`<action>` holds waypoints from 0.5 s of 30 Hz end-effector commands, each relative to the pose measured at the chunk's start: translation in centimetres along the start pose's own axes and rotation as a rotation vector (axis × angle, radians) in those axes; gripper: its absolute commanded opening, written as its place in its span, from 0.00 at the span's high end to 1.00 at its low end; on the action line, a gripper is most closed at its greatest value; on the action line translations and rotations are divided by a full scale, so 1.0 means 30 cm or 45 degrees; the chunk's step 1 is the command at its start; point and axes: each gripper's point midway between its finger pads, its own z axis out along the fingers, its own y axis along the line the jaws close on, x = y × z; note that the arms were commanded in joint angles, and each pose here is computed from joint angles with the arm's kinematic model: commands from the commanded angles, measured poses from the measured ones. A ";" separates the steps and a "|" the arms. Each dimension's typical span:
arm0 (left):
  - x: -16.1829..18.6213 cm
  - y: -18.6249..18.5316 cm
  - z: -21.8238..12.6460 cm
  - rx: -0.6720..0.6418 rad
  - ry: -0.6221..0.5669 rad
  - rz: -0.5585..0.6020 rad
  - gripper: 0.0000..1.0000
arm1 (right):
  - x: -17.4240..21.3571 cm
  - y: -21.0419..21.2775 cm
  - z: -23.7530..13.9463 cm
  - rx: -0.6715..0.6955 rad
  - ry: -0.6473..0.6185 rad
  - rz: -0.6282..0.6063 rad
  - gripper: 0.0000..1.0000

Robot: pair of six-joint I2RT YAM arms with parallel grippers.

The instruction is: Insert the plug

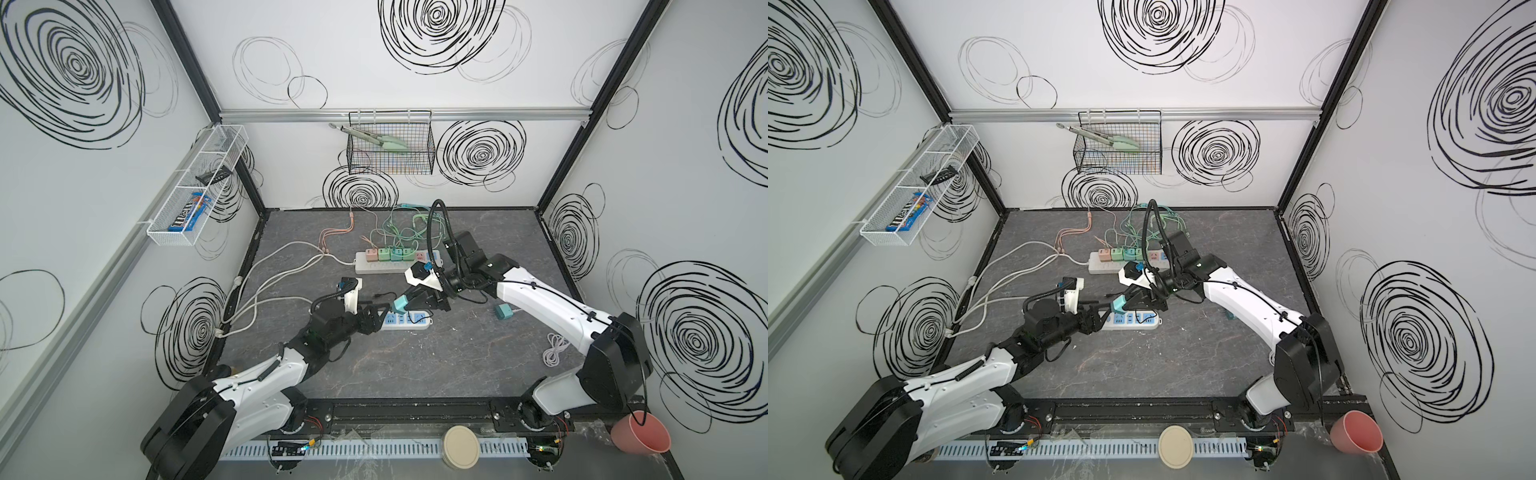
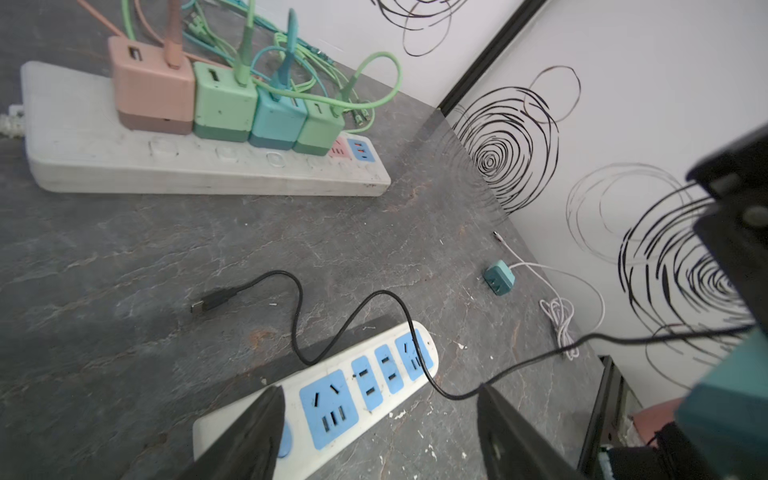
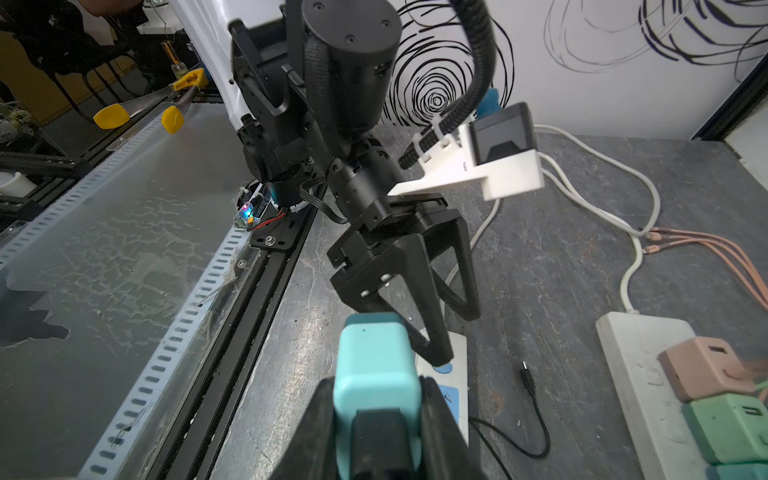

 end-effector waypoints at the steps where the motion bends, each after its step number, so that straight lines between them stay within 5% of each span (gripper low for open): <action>1: 0.013 -0.019 0.031 0.020 0.115 -0.226 0.23 | -0.062 0.015 -0.023 -0.002 -0.097 -0.105 1.00; 8: 0.076 -0.150 0.139 0.197 0.385 -0.344 0.25 | -0.068 0.017 -0.023 0.005 -0.122 -0.134 1.00; 15: 0.167 -0.171 0.231 0.150 0.528 -0.362 0.27 | -0.078 0.032 -0.031 0.003 -0.144 -0.161 1.00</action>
